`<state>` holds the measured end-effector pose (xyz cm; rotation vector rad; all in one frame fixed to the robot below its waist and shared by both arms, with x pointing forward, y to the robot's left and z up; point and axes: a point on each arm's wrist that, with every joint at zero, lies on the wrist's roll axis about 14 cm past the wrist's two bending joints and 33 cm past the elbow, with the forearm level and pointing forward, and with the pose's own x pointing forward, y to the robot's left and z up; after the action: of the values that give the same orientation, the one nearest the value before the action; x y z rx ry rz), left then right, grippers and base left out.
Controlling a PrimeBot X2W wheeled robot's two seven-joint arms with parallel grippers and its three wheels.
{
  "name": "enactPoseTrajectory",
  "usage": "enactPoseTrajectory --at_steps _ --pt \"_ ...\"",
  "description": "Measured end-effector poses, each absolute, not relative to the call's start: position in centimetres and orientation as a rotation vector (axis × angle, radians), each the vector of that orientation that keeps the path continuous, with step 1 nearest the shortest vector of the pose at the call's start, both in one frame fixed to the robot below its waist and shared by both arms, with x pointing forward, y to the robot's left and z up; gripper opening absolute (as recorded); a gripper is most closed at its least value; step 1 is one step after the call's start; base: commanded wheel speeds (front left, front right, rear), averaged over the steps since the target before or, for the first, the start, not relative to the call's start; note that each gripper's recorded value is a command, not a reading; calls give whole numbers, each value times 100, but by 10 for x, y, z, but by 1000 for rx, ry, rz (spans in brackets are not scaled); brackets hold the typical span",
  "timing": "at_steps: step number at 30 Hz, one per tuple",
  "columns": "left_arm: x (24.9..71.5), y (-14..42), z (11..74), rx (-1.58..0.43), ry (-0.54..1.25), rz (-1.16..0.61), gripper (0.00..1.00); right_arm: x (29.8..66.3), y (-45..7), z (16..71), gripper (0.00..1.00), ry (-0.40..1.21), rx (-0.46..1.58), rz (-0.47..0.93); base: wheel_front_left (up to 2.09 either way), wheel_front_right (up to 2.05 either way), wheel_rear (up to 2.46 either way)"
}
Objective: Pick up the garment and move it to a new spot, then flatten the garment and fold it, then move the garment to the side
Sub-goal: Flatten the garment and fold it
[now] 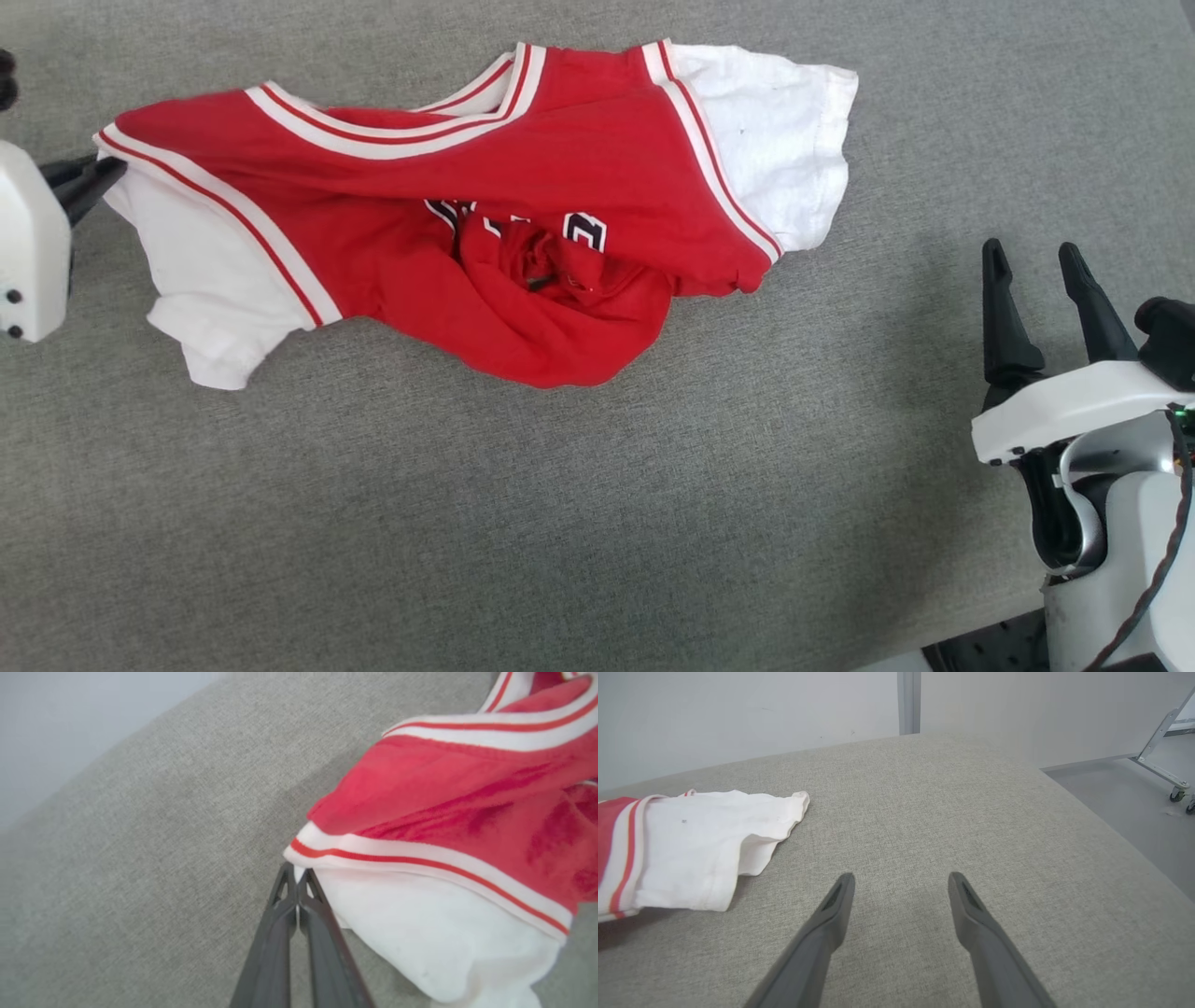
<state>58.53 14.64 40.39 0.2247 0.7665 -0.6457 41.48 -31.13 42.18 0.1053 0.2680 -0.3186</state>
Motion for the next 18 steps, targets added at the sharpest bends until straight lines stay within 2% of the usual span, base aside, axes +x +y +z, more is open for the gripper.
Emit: enactPoseTrajectory --at_steps 6,7,8,9,18 --pt "581 138 401 226 729 -664 0 415 -309 423 100 272 104 -311 0 0 0" --pt "581 136 403 196 721 -660 25 416 -308 423 100 271 103 -308 0 0 0" --pt "580 137 404 178 710 -654 76 418 -307 424 100 272 102 -304 0 0 0" --pt "580 137 407 167 693 -650 100 419 -306 425 100 271 98 -299 0 0 0" --pt "561 165 437 -37 486 -538 100 438 -270 433 100 285 59 -186 0 0 0"
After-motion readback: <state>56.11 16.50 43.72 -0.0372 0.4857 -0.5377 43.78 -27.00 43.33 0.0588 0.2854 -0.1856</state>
